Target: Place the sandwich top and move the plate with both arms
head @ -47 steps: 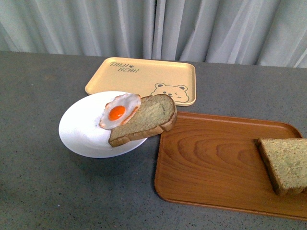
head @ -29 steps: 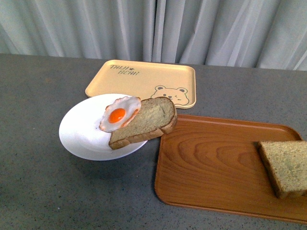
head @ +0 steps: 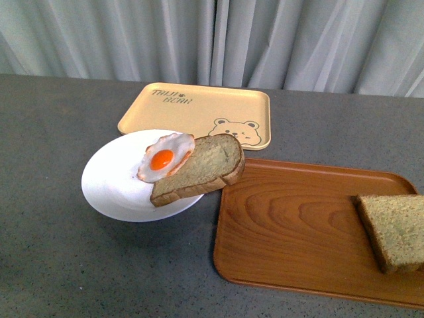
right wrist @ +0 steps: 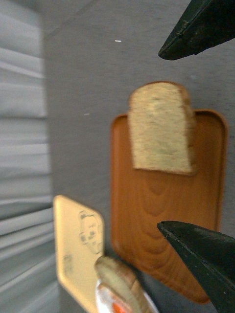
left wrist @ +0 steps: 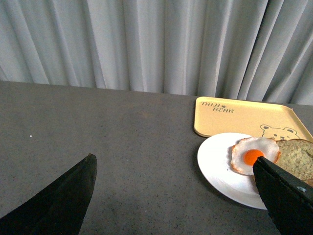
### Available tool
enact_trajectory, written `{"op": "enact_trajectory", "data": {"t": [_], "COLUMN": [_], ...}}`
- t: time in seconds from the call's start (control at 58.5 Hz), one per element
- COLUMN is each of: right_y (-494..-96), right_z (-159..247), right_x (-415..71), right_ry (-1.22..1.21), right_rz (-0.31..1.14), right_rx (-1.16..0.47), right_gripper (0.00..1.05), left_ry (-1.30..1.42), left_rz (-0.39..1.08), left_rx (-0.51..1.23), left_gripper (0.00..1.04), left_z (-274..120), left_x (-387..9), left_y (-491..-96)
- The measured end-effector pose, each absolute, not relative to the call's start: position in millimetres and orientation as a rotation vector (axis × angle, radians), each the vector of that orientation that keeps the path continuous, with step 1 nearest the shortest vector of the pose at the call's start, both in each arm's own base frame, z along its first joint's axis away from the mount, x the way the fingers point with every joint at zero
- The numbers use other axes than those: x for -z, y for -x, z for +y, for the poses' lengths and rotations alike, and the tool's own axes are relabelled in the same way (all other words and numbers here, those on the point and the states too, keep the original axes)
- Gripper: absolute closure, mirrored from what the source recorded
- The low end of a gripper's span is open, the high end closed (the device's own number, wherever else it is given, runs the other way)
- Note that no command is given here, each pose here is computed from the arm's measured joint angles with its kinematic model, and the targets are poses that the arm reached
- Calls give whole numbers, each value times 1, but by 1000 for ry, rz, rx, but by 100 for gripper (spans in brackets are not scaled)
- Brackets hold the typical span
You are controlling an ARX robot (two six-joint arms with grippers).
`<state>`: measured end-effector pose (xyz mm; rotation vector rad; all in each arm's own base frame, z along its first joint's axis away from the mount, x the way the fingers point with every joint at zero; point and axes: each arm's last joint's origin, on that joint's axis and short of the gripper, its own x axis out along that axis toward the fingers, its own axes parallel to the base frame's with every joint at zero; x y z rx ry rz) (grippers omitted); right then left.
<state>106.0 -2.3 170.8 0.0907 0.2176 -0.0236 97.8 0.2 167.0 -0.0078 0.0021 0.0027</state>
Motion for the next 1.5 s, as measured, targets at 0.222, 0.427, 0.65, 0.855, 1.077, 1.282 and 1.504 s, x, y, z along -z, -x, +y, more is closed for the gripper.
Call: {"op": "enact_trajectory", "data": {"t": [0.222,0.427,0.65,0.855,1.077,1.282,1.504], "right_y": [-189,-238,-239,-262,-272,-275,-276], "right_z": [-44,-92,-100,-88,-77,-71,-65], "right_x": [-183,-116,-66,-63,-65,-71,-102], "right_ry": [-264,-377,-489,-483,-504,-526,-567], "right_rz": [327,574,728,719,706,685,601], "right_rx": [84,208,216,165,138,109,37], "right_gripper": [9,9,9,9,41,74,103], "left_ry": [8,8,8,8,8,8,8], "left_rz": [2,2,2,2,2,2,2], "left_rx": [-2,-3,-2,-3,-2,-3,-2], "left_gripper": [9,9,9,9,9,9,9], "left_z": [0,0,0,0,0,0,0], "left_x": [-167,-167,-167,-167,-167,-167,-167], "left_y": [-98,-98,-98,-98,-98,-98,-98]}}
